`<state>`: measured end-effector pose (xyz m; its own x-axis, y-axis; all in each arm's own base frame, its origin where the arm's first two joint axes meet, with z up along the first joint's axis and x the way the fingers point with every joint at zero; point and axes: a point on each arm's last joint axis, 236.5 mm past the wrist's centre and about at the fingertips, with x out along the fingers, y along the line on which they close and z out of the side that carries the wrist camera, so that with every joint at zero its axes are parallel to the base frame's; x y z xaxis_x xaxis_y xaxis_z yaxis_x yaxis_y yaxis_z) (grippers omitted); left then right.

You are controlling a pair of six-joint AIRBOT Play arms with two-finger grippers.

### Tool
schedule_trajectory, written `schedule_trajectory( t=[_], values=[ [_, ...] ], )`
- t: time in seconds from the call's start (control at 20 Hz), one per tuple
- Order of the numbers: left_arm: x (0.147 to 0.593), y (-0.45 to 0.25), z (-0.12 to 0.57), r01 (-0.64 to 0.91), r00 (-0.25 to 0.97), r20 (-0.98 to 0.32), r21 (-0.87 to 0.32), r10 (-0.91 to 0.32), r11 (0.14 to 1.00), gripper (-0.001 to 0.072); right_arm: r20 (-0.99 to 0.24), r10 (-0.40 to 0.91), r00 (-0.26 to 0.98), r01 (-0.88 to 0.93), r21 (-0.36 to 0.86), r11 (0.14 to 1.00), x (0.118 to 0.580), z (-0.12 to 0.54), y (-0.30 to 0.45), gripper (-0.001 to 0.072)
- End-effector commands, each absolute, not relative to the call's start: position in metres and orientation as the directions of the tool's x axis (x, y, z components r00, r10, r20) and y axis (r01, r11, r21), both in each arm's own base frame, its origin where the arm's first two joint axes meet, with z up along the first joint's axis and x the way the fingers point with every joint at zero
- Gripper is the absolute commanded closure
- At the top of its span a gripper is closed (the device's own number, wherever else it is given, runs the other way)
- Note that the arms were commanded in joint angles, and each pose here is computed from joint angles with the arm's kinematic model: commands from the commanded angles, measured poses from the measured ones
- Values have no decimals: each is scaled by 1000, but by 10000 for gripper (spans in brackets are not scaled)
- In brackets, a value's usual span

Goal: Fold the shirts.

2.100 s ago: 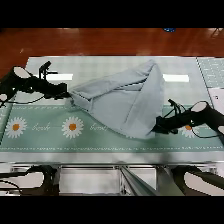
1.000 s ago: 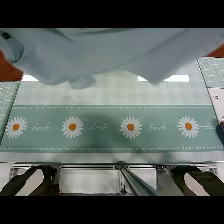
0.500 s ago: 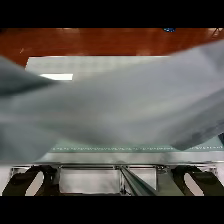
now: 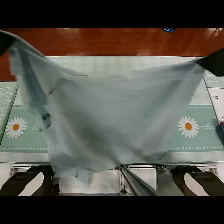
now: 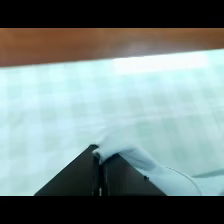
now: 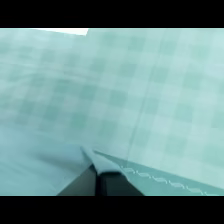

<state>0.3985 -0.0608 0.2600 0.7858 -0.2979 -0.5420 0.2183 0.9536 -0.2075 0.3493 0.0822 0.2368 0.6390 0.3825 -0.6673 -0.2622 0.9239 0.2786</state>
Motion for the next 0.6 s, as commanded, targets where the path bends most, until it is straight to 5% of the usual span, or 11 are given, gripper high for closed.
schedule_trajectory(
  t=[0.0, 0.25, 0.3, 0.35, 0.4, 0.55],
  values=[
    [485, -62, 166, 128, 737, -596, -340, -319, 932, 689, -693, 392, 605, -173, 366, 914, 439, 153, 80, 691],
    [558, -88, 87, 64, 646, -619, -538, -446, 841, 688, -692, 450, 564, -34, 525, 850, 534, 68, 90, 658],
    [567, -91, 80, 58, 640, -613, -563, -463, 825, 628, -689, 463, 558, -5, 556, 831, 545, 60, 91, 513],
    [572, -90, 74, 58, 630, -621, -561, -466, 826, 371, -683, 478, 552, 21, 584, 811, 554, 55, 89, 324],
    [574, -84, 75, 53, 622, -627, -564, -469, 824, 198, -683, 485, 546, 37, 599, 800, 559, 56, 82, 299],
    [558, -29, 89, 18, 579, -681, -540, -449, 842, 198, -700, 479, 530, 75, 601, 796, 546, 83, 28, 300]
  ],
)
